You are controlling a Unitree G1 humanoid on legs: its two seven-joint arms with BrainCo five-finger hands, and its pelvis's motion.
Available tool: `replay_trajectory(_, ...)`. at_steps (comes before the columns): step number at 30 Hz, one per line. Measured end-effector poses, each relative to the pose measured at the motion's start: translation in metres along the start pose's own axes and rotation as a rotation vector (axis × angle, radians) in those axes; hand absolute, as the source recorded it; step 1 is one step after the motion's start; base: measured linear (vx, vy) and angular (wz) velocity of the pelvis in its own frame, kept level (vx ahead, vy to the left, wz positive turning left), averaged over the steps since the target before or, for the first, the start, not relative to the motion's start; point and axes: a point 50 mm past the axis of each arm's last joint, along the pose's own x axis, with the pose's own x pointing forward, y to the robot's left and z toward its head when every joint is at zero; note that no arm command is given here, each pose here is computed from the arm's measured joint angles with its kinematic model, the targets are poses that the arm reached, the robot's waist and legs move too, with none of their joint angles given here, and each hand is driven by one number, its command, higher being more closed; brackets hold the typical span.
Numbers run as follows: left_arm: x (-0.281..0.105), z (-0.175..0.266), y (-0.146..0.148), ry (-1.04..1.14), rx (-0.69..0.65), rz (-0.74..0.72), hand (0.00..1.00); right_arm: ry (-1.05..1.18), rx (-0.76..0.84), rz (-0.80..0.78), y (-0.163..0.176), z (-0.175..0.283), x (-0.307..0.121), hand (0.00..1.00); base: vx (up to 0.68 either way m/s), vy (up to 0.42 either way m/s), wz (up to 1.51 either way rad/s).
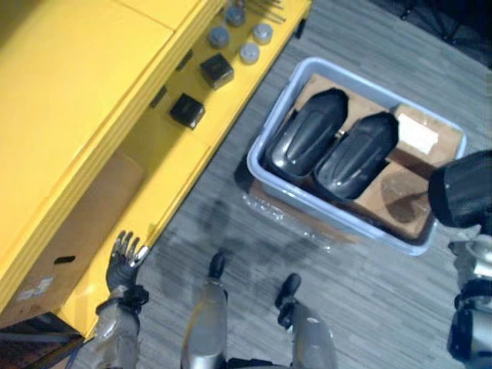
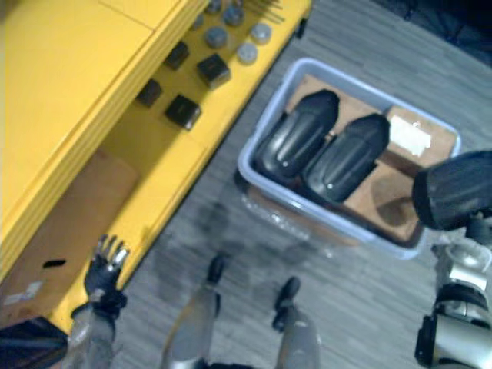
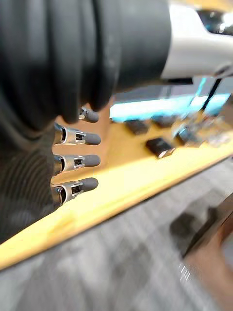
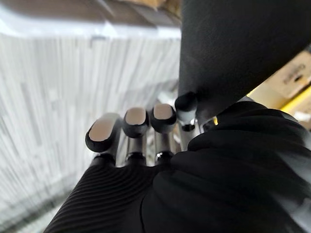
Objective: Walk over and take plastic housings, then place them on the shelf
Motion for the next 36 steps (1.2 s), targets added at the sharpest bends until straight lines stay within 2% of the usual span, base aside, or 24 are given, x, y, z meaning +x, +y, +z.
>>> replay_trajectory(4, 0.009, 0.037, -0.014, -0.142, 0.149, -0.028, 0.0, -0.097, -0.053, 0.01, 0.003, 0.016, -0.003, 1.0, 0.02, 0.004, -0.08)
replay_trajectory(5, 0.015, 0.051, -0.021, -0.19, 0.204, -0.051, 0.0, -0.108, -0.066, 0.015, 0.004, 0.018, -0.003, 1.0, 0.0, 0.0, 0.0)
replay_trajectory(6, 0.026, 0.076, -0.035, -0.279, 0.314, -0.096, 0.0, -0.126, -0.112, 0.033, 0.01, 0.02, -0.005, 1.0, -0.01, 0.0, -0.03)
replay_trajectory(7, 0.028, 0.08, -0.037, -0.292, 0.329, -0.105, 0.0, -0.129, -0.116, 0.036, 0.012, 0.021, -0.005, 1.0, 0.0, 0.0, 0.0)
replay_trajectory(9, 0.046, 0.114, -0.058, -0.392, 0.451, -0.167, 0.0, -0.161, -0.143, 0.07, 0.022, 0.03, -0.008, 1.0, -0.03, 0.011, -0.06)
replay_trajectory(12, 0.061, 0.144, -0.082, -0.458, 0.54, -0.249, 0.0, -0.202, -0.163, 0.119, 0.034, 0.043, -0.01, 1.0, -0.04, 0.016, -0.13)
replay_trajectory(13, 0.069, 0.16, -0.102, -0.493, 0.615, -0.315, 0.0, -0.236, -0.183, 0.152, 0.042, 0.053, -0.012, 1.0, -0.03, 0.015, -0.1)
replay_trajectory(16, 0.091, 0.184, -0.133, -0.483, 0.701, -0.388, 0.0, -0.331, -0.166, 0.225, 0.063, 0.091, -0.02, 1.0, -0.05, 0.013, -0.14)
replay_trajectory(21, 0.124, 0.187, -0.157, -0.322, 0.762, -0.392, 0.0, -0.482, -0.195, 0.315, 0.086, 0.136, -0.036, 1.0, 0.01, 0.0, -0.13)
replay_trajectory(27, 0.143, 0.181, -0.178, -0.165, 0.769, -0.391, 0.0, -0.621, -0.223, 0.385, 0.106, 0.177, -0.056, 1.0, 0.02, -0.014, -0.13)
replay_trajectory(32, 0.148, 0.161, -0.193, -0.053, 0.733, -0.414, 0.0, -0.719, -0.248, 0.395, 0.114, 0.201, -0.07, 1.0, 0.0, -0.003, -0.13)
replay_trajectory(36, 0.148, 0.148, -0.206, 0.022, 0.625, -0.452, 0.0, -0.782, -0.268, 0.419, 0.122, 0.209, -0.08, 1.0, -0.01, -0.002, -0.04)
